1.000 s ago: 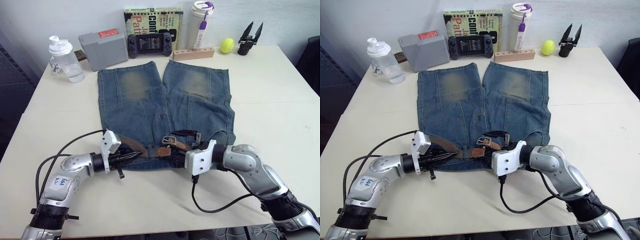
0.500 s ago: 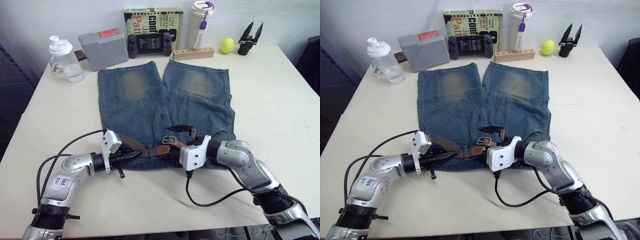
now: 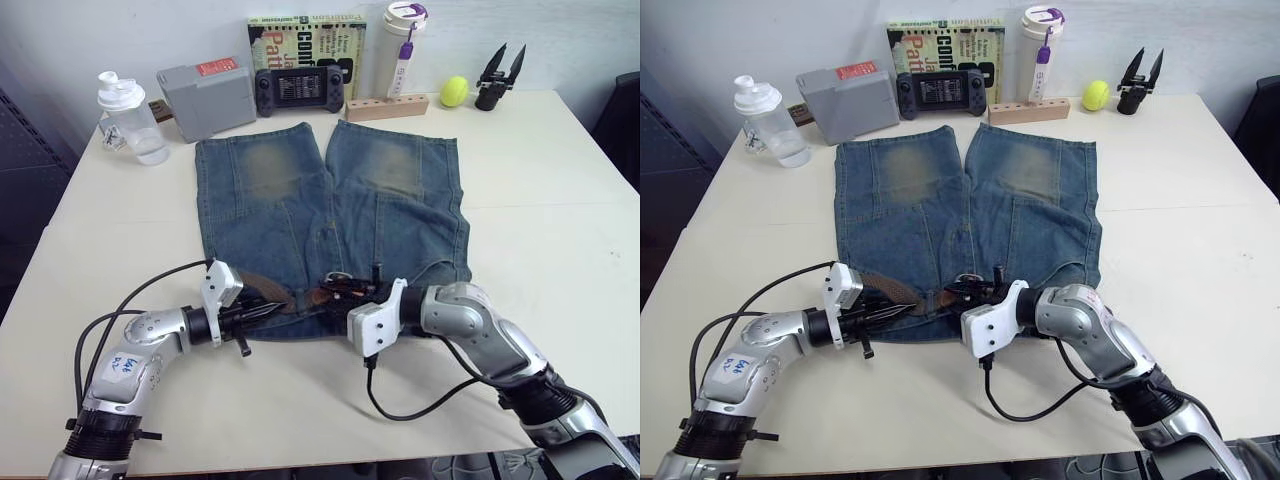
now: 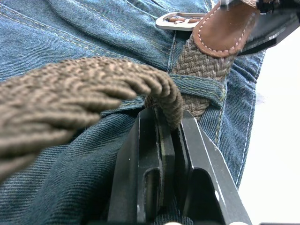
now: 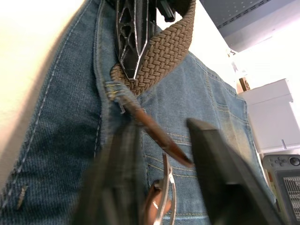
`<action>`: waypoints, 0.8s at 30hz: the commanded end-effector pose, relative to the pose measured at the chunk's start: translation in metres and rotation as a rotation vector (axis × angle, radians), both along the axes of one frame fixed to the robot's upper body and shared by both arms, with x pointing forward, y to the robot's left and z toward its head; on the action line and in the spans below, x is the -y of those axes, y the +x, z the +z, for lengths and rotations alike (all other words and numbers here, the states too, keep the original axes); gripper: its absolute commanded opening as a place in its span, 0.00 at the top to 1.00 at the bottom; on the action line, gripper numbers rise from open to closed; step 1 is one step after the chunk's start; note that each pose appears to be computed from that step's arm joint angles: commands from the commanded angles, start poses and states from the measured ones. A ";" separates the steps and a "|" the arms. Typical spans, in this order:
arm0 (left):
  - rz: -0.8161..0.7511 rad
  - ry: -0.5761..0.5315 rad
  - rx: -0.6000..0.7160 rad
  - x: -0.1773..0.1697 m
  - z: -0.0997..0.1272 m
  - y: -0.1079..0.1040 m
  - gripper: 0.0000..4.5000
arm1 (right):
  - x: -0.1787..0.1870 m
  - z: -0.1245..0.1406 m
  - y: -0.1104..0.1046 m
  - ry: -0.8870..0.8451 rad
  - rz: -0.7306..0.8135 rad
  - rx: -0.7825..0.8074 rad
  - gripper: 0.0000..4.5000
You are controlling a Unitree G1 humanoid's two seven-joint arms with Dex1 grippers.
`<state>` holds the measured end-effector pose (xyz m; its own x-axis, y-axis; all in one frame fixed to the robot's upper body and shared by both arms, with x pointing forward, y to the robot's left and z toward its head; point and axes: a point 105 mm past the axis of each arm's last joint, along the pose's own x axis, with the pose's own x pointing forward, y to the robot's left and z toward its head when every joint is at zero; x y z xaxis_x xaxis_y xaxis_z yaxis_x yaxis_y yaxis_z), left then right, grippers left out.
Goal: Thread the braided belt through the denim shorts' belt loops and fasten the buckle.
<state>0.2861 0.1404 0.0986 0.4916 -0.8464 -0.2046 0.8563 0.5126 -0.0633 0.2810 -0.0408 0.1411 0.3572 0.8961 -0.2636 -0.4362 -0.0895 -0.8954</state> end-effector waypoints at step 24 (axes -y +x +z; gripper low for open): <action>0.022 -0.130 0.013 -0.004 0.035 -0.034 0.02 | -0.002 0.002 -0.002 0.002 -0.012 0.013 1.00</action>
<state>0.2598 0.1455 0.1197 0.5212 -0.8454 -0.1168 0.8315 0.5339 -0.1537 0.2822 -0.0407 0.1344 0.3691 0.8837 -0.2879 -0.4543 -0.0987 -0.8853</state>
